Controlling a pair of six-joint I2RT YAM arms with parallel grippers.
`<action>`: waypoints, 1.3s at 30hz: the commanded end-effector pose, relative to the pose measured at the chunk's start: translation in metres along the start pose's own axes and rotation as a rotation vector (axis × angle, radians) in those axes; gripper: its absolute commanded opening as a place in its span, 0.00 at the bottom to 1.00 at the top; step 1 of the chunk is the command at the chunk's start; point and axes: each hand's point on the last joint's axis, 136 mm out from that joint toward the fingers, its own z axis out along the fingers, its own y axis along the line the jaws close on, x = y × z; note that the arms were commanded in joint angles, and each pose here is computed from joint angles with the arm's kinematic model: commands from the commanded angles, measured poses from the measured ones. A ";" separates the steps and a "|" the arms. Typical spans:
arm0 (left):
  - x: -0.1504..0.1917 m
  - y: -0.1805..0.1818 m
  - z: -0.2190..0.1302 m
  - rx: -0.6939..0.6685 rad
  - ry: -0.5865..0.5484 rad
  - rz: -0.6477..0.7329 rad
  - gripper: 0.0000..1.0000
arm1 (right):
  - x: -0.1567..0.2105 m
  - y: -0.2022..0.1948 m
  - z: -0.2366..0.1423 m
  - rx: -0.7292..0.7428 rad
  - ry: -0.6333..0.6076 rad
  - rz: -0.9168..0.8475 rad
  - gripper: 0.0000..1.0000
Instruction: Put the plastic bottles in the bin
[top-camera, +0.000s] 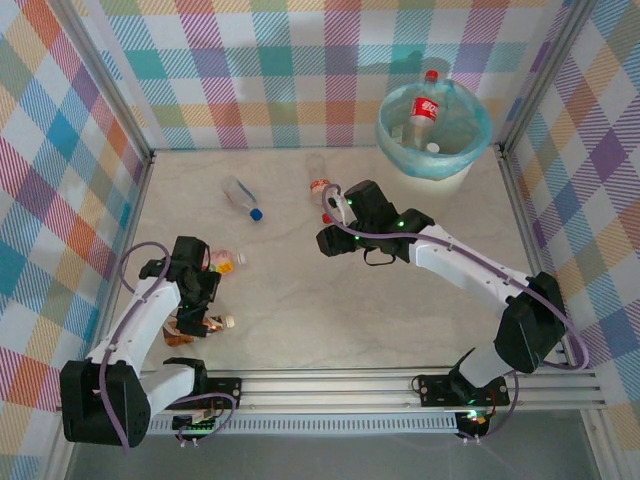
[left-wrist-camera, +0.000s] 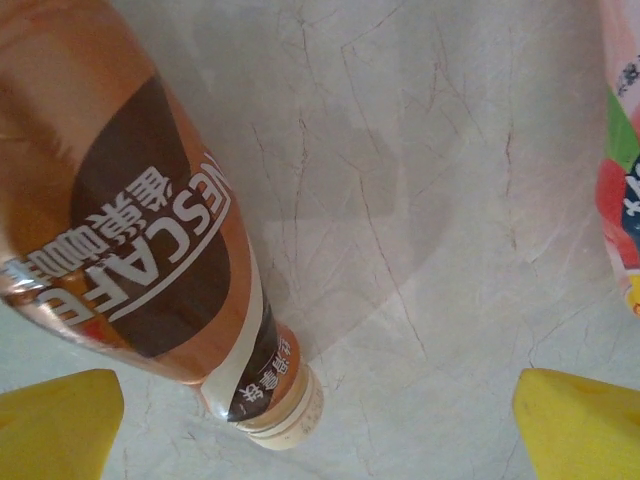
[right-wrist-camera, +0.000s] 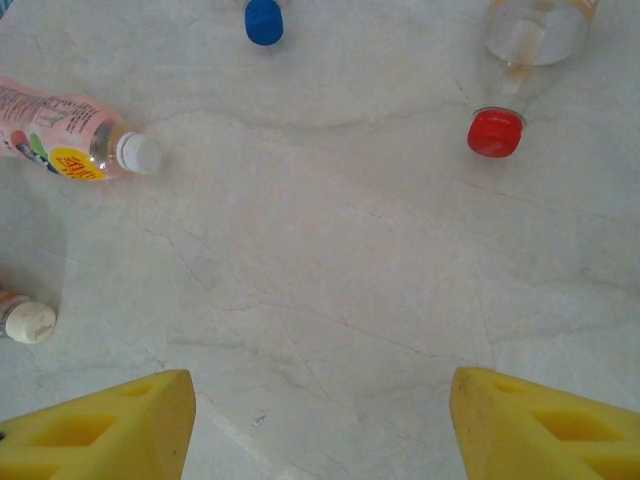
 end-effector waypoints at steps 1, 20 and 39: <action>0.001 0.004 0.014 -0.024 0.022 -0.019 0.99 | -0.005 0.006 -0.005 -0.054 -0.023 0.005 0.68; 0.005 0.006 0.063 -0.157 0.058 0.100 0.64 | 0.008 -0.006 0.023 -0.060 0.061 0.042 0.67; -0.042 0.018 -0.088 0.282 -0.268 -0.015 0.17 | -0.041 0.015 -0.031 -0.107 -0.069 -0.005 0.66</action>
